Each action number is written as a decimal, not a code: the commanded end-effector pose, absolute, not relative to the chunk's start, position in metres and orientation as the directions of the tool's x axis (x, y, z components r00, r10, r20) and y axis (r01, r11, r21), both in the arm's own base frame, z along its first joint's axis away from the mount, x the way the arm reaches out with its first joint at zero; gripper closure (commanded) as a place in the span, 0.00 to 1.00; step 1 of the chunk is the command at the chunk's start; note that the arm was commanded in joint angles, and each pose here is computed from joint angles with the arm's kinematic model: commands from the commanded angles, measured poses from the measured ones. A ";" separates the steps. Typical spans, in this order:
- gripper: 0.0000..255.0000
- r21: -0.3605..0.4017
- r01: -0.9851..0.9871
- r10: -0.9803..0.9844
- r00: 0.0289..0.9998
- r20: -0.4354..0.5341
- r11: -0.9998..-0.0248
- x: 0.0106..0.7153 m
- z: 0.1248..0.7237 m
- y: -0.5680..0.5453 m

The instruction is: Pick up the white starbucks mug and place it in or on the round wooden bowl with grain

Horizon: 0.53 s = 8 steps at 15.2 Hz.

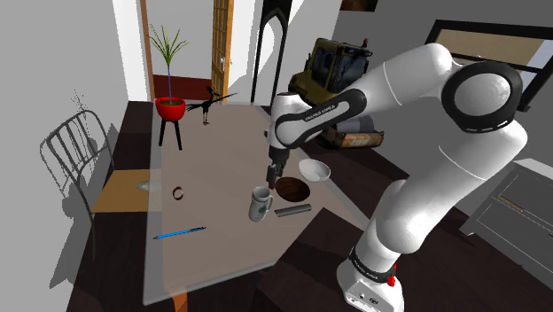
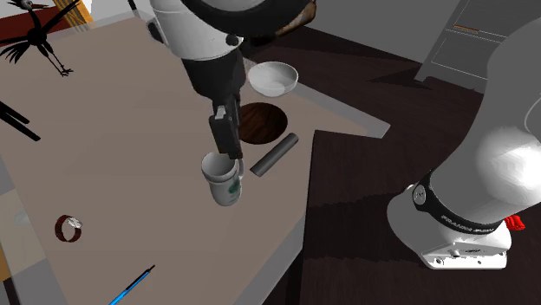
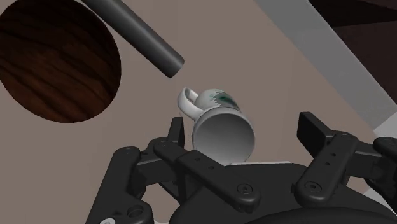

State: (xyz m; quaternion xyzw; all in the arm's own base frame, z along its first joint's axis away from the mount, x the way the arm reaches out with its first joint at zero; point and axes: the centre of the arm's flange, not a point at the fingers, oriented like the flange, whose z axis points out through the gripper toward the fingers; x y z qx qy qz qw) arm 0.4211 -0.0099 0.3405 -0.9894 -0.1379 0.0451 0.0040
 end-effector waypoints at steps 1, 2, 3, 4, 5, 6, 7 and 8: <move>0.00 -0.017 0.298 0.298 0.952 -0.065 -0.955 0.438 0.320 -0.006; 0.00 -0.016 0.310 0.310 0.949 -0.055 -0.951 0.446 0.311 -0.004; 0.00 -0.015 0.322 0.322 0.946 -0.045 -0.947 0.454 0.302 -0.002; 0.00 -0.013 0.334 0.334 0.942 -0.034 -0.943 0.462 0.293 0.001; 0.00 -0.012 0.346 0.346 0.938 -0.024 -0.938 0.470 0.285 0.003; 0.00 -0.010 0.357 0.358 0.934 -0.014 -0.934 0.478 0.276 0.005; 0.00 -0.010 0.358 0.358 0.934 -0.014 -0.934 0.478 0.276 0.005; 0.00 -0.010 0.358 0.358 0.934 -0.014 -0.934 0.478 0.270 0.005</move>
